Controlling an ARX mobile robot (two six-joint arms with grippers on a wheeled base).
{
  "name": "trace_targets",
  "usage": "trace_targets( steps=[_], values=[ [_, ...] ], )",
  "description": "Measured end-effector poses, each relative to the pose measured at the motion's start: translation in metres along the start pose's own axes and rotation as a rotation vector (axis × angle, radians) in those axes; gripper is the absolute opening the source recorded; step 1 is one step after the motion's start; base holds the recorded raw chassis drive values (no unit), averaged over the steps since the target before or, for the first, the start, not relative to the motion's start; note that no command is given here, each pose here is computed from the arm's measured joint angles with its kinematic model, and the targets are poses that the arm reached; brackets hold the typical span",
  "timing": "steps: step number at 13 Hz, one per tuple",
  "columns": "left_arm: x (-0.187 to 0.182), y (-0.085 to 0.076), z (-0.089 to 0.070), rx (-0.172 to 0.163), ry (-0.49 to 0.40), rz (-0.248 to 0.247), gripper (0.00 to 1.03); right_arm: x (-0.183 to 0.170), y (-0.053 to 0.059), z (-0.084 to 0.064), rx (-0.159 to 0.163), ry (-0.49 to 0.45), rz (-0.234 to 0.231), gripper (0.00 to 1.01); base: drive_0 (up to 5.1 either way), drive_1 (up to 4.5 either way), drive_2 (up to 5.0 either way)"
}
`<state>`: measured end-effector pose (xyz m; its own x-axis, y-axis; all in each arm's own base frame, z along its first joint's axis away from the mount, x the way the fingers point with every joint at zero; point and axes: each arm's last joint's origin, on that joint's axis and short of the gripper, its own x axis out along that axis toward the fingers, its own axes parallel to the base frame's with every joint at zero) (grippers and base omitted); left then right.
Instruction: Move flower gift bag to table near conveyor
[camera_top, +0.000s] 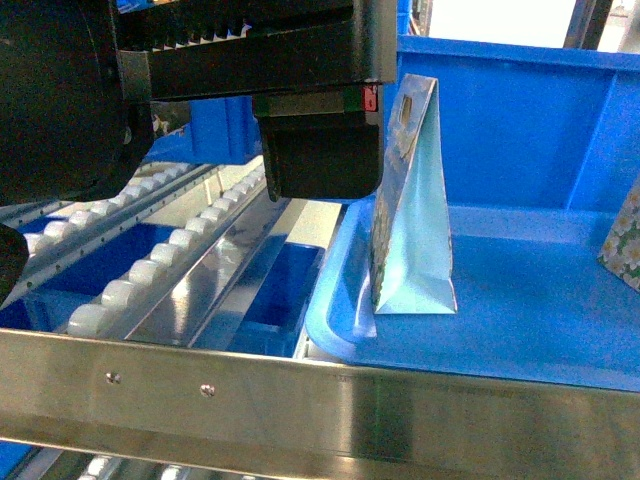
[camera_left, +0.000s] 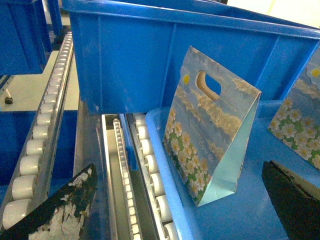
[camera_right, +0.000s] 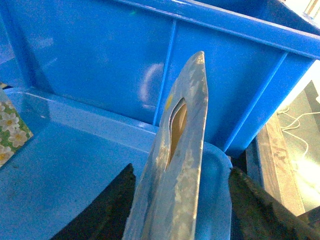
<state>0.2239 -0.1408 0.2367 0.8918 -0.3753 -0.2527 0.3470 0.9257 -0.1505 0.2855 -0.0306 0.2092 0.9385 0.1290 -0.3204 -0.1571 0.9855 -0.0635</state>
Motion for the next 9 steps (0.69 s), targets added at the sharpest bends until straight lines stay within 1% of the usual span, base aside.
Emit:
trace_targets(
  steps=[2, 3, 4, 6, 7, 9],
  values=[
    [0.000, 0.000, 0.000, 0.000, 0.000, 0.000, 0.98, 0.000, 0.000, 0.000, 0.000, 0.000, 0.000, 0.24, 0.0, 0.00, 0.0],
    [0.000, 0.000, 0.000, 0.000, 0.000, 0.000, 0.98, 0.000, 0.000, 0.000, 0.000, 0.000, 0.000, 0.12, 0.0, 0.00, 0.0],
    [0.000, 0.000, 0.000, 0.000, 0.000, 0.000, 0.98, 0.000, 0.000, 0.000, -0.001, 0.000, 0.000, 0.01, 0.0, 0.00, 0.0],
    [0.000, 0.000, 0.000, 0.000, 0.000, 0.000, 0.98, 0.000, 0.000, 0.000, -0.002, 0.000, 0.002, 0.02, 0.0, 0.00, 0.0],
    [0.000, 0.000, 0.000, 0.000, 0.000, 0.000, 0.98, -0.004, 0.000, 0.002, 0.005, -0.004, 0.017, 0.02, 0.0, 0.00, 0.0],
    [0.000, 0.000, 0.000, 0.000, -0.001, 0.000, 0.98, -0.023, -0.003, 0.015, 0.016, -0.058, 0.043, 0.02, 0.0, 0.00, 0.0]
  ],
)
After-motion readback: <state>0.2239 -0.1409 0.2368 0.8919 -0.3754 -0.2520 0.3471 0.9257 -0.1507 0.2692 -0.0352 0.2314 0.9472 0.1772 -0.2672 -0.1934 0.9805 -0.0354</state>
